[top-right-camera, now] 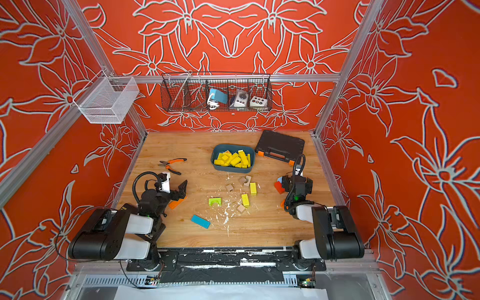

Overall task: Pick out the yellow building blocks
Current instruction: Reset both arms

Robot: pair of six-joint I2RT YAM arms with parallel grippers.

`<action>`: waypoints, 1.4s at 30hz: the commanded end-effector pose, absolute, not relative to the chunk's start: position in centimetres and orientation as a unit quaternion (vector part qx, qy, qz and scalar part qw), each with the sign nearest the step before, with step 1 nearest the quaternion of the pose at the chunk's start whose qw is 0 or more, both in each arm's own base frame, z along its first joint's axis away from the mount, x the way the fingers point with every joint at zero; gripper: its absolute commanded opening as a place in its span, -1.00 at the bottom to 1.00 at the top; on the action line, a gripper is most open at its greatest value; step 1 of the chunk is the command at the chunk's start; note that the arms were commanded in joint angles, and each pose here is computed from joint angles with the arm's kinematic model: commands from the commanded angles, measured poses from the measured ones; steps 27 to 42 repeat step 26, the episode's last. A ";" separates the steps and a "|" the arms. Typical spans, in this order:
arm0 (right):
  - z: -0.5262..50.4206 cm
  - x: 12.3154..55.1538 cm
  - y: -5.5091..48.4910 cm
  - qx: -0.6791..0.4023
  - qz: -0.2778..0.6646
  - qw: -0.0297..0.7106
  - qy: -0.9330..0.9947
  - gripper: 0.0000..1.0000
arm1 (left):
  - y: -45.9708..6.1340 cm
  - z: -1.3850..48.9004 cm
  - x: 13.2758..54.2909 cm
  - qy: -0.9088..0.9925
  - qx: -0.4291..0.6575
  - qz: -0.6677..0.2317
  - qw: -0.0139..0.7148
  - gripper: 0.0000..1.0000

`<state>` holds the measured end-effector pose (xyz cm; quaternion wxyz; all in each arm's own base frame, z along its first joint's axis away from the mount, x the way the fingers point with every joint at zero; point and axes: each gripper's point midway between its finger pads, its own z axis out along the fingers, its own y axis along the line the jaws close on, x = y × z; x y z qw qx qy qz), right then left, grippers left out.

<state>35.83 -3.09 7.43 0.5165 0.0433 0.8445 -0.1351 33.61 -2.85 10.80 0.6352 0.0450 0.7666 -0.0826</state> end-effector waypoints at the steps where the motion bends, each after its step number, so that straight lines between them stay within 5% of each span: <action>1: 9.9 37.0 -2.6 0.029 -0.121 0.575 0.808 0.95 | -2.7 11.7 34.1 0.758 0.048 -0.071 0.647 0.97; 42: 9.7 36.8 -2.4 0.022 -0.122 0.560 0.819 0.96 | -2.6 11.8 34.1 0.755 0.047 -0.070 0.650 0.97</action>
